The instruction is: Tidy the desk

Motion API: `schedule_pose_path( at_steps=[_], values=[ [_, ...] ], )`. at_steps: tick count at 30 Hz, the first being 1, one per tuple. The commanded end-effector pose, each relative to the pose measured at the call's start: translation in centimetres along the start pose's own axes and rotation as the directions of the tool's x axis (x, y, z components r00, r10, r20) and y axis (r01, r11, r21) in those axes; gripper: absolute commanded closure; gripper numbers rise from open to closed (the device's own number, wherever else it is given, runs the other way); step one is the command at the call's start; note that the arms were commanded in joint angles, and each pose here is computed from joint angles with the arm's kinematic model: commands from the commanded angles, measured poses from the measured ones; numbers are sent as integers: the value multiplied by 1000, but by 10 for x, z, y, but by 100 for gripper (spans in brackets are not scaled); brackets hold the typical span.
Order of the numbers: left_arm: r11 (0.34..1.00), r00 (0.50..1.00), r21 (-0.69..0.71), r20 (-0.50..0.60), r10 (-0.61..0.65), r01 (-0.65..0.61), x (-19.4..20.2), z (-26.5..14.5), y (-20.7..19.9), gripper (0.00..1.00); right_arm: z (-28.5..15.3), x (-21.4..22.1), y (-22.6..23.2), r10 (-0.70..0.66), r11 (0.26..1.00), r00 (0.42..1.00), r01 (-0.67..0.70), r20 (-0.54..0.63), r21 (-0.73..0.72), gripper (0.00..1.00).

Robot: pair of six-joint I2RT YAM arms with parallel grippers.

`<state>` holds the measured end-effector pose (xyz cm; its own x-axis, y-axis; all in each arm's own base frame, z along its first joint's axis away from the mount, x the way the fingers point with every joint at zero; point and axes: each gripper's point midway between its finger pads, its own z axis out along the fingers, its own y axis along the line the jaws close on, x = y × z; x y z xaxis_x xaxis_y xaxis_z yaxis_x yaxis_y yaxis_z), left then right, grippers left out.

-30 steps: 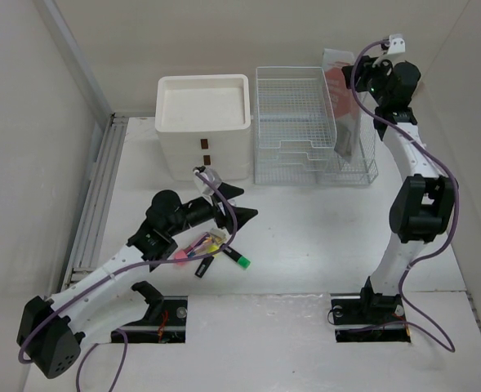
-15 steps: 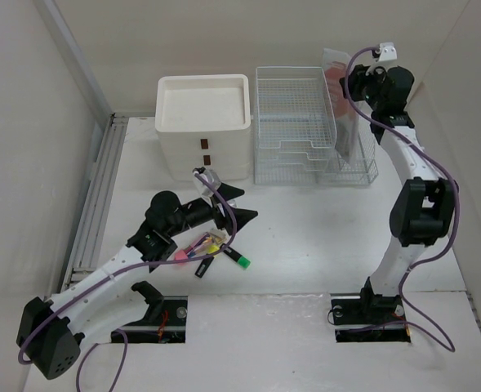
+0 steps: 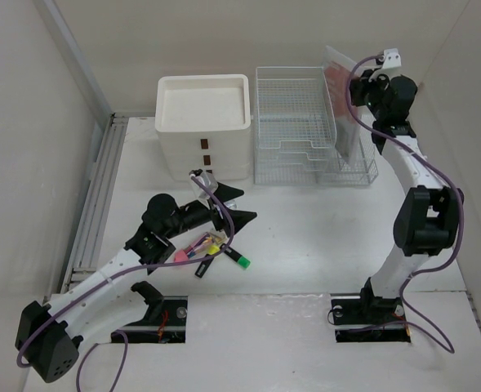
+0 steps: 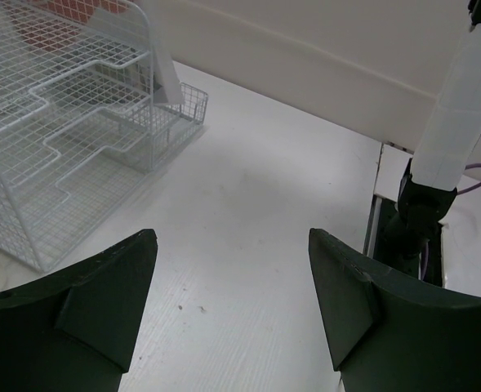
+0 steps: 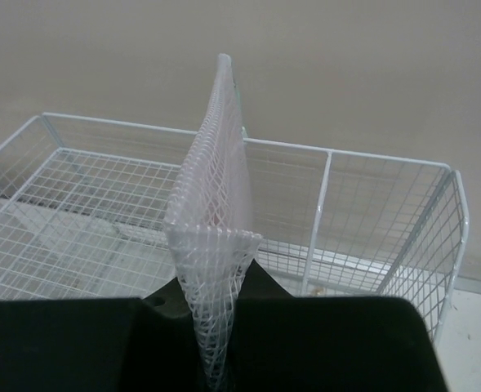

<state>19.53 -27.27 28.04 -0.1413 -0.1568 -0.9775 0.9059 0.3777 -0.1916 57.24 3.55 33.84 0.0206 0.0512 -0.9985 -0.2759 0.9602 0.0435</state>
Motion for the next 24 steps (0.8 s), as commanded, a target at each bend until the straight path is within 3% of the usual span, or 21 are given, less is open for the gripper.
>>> schedule_pose_path(
  at_steps=[1,7,9,12,24],
  values=[
    [999,998,38,62,28,-30,-16,-2,-10,28,-12,-54,22,17,998,982,-5,188,-65,100],
    [999,998,38,62,28,-30,-16,-2,-10,28,-20,-58,33,100,990,953,-67,287,-122,100],
    [999,998,38,62,28,-30,-16,-2,-10,28,-32,-82,35,88,992,910,-42,404,-121,100],
    [999,998,36,54,24,-26,-13,-1,-9,28,-37,-88,36,100,991,888,-47,448,-128,100],
    [999,999,35,46,20,-22,-13,0,-8,28,-43,-70,34,113,990,855,-55,507,-128,100]
  ],
)
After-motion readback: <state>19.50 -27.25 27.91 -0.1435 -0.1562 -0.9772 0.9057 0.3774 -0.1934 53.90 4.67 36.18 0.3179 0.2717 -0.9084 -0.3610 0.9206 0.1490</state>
